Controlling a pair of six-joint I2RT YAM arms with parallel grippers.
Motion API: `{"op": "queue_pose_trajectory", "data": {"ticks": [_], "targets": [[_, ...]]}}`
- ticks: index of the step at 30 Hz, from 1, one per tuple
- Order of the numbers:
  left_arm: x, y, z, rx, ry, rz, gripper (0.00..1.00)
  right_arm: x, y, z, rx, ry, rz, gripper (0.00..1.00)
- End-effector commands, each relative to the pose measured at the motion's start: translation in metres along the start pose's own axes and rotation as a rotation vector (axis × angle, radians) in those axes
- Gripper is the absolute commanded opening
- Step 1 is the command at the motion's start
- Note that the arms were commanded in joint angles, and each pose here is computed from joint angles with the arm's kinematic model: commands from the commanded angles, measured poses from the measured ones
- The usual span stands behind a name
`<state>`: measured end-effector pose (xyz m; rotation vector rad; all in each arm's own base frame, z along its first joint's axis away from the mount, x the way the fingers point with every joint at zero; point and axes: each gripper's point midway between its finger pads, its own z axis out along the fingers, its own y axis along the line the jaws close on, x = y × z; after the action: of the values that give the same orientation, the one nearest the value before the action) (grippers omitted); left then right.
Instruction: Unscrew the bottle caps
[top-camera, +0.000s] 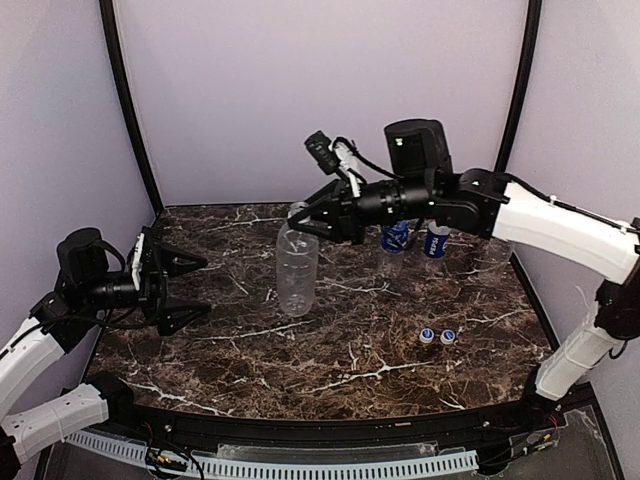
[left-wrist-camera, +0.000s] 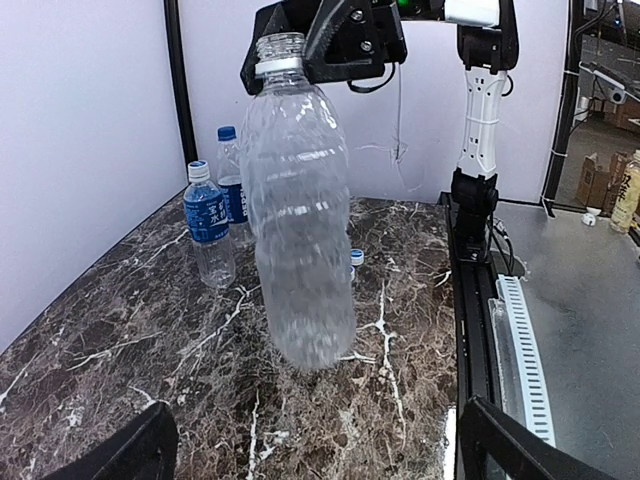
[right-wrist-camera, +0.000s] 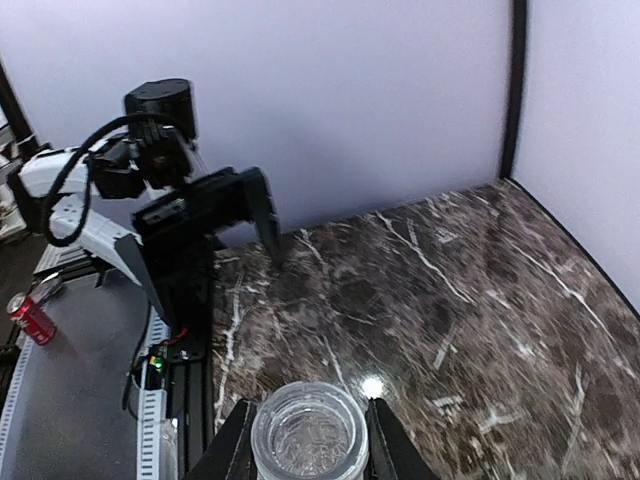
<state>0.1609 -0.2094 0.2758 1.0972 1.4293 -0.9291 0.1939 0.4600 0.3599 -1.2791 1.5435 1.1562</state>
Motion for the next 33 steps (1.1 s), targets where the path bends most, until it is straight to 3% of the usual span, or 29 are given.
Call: {"op": "queue_pose_trajectory", "data": {"ticks": [1, 5, 11, 18, 23, 33], "targets": [[0.017, 0.003, -0.001, -0.029, 0.02, -0.024, 0.99, 0.058, -0.065, -0.086, 0.445, 0.129, 0.218, 0.0], [0.018, 0.004, 0.0, -0.034, 0.014, -0.026, 0.99, 0.103, -0.121, -0.196, 0.862, 0.111, 0.391, 0.0], [0.02, 0.005, -0.002, -0.044, 0.028, -0.022, 0.99, 0.166, -0.152, -0.304, 1.207, 0.089, 0.501, 0.0], [0.019, 0.006, -0.001, -0.046, 0.026, -0.021, 0.99, 0.21, -0.177, -0.37, 1.45, 0.101, 0.551, 0.0], [0.021, 0.005, -0.003, -0.048, 0.04, -0.013, 0.99, 0.239, -0.179, -0.421, 1.633, 0.043, 0.621, 0.0], [0.019, 0.007, -0.002, -0.051, 0.036, -0.01, 0.99, 0.25, -0.18, -0.442, 1.709, -0.037, 0.535, 0.0]]}}
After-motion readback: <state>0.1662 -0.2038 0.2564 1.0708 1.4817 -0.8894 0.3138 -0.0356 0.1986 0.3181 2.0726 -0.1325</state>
